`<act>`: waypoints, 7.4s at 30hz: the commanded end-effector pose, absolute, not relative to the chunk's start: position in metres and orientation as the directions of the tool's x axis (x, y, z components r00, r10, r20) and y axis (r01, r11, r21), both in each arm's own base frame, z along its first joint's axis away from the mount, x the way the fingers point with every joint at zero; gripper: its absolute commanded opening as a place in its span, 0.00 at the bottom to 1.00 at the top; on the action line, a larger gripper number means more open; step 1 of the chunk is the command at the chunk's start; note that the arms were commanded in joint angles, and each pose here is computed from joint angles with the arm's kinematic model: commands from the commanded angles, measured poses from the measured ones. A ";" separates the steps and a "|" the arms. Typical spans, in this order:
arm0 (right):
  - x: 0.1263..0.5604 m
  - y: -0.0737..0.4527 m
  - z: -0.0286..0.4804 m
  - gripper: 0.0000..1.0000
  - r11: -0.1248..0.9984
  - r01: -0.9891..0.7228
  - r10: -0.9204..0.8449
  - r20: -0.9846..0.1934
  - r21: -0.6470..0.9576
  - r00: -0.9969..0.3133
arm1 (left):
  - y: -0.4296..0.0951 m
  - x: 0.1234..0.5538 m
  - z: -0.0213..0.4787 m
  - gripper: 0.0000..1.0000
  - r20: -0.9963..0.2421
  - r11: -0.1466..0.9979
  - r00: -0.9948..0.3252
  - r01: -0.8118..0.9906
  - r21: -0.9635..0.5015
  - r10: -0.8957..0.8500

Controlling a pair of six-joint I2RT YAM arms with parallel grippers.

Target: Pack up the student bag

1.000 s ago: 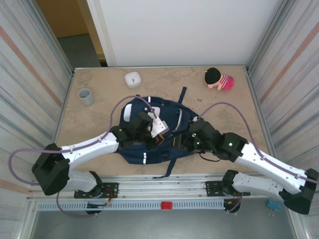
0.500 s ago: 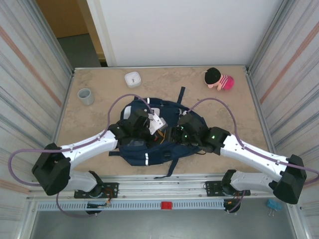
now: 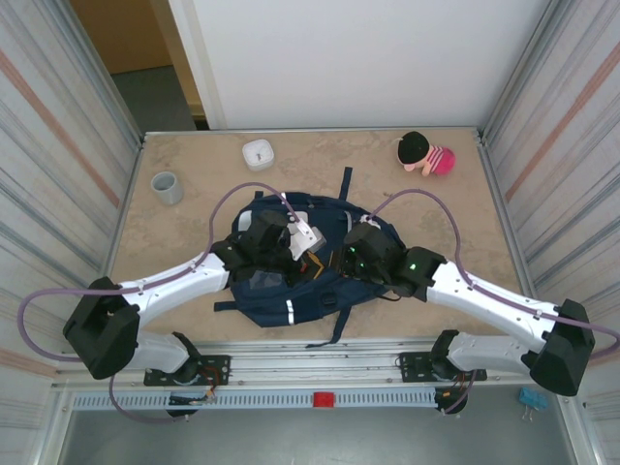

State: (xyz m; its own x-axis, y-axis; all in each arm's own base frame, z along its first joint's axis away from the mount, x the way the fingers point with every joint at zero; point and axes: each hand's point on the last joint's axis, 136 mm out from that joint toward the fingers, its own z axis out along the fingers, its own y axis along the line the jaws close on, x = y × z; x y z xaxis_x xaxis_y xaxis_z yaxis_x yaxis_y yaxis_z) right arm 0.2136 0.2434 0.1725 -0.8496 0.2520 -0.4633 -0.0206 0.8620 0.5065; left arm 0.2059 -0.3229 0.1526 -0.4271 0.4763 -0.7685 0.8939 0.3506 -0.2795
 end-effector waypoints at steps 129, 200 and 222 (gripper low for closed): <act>0.198 0.245 0.212 0.55 0.710 -0.626 -0.322 -0.642 0.322 -0.696 | -0.303 0.205 0.175 0.00 -0.799 0.396 -0.387 0.895 -0.206 0.460; 0.175 0.277 0.167 0.00 0.805 -0.525 -0.329 -0.529 0.275 -0.782 | -0.151 0.223 0.091 0.73 -0.435 0.872 -0.837 -0.097 -0.479 -0.332; 0.170 0.353 0.177 0.00 0.750 -0.545 -0.269 -0.578 0.376 -0.770 | -0.152 0.235 0.164 0.75 -0.259 0.714 -0.860 -0.160 -0.681 -0.440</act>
State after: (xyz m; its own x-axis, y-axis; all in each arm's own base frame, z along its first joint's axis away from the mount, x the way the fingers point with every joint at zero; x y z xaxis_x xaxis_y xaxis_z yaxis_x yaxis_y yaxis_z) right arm 0.1589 0.3343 0.1578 -0.7904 -0.3018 -0.5330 -0.5273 0.7780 0.3414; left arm 0.2893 -0.1530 0.1785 -0.8044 -0.3984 -0.4407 -0.0363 0.7734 -0.6328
